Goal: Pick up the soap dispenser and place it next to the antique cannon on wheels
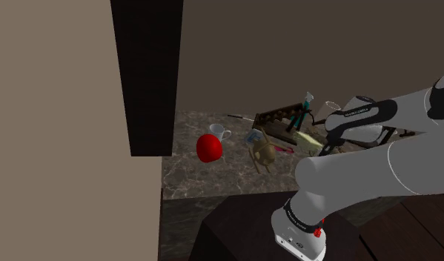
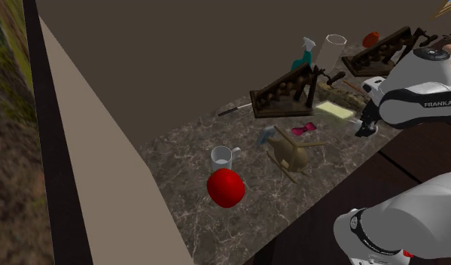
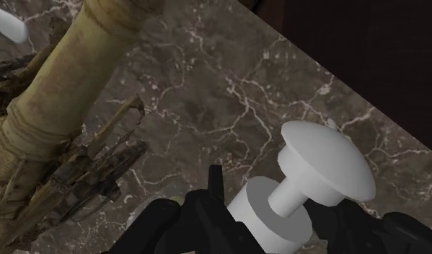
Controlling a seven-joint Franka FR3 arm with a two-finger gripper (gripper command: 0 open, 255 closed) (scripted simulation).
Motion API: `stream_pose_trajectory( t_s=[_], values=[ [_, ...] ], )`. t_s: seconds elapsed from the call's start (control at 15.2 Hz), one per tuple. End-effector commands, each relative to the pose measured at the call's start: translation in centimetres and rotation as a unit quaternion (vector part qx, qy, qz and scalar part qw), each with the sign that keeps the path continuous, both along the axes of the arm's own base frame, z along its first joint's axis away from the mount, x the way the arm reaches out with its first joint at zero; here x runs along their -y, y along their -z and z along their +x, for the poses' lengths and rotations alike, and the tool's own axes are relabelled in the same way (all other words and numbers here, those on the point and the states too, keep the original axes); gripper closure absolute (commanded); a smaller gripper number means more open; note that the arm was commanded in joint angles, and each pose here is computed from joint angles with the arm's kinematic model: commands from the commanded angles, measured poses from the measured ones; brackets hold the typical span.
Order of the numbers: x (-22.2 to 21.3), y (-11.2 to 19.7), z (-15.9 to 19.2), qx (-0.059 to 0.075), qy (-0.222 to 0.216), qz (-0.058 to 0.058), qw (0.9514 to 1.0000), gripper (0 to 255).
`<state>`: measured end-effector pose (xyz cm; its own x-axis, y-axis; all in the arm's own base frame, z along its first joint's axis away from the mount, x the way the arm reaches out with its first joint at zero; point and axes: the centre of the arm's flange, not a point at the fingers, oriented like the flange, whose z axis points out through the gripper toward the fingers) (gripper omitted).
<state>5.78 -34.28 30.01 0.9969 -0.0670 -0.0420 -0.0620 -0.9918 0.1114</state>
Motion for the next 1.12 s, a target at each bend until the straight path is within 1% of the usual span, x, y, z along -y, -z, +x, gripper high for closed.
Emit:
stream_pose_trajectory(
  t_s=[0.0, 1.06],
  values=[
    [-0.1, -1.1, 0.0, 0.0, 0.0, 0.0, 1.0, 255],
    [-0.1, -9.5, 0.0, 0.0, 0.0, 0.0, 1.0, 255]
  ],
)
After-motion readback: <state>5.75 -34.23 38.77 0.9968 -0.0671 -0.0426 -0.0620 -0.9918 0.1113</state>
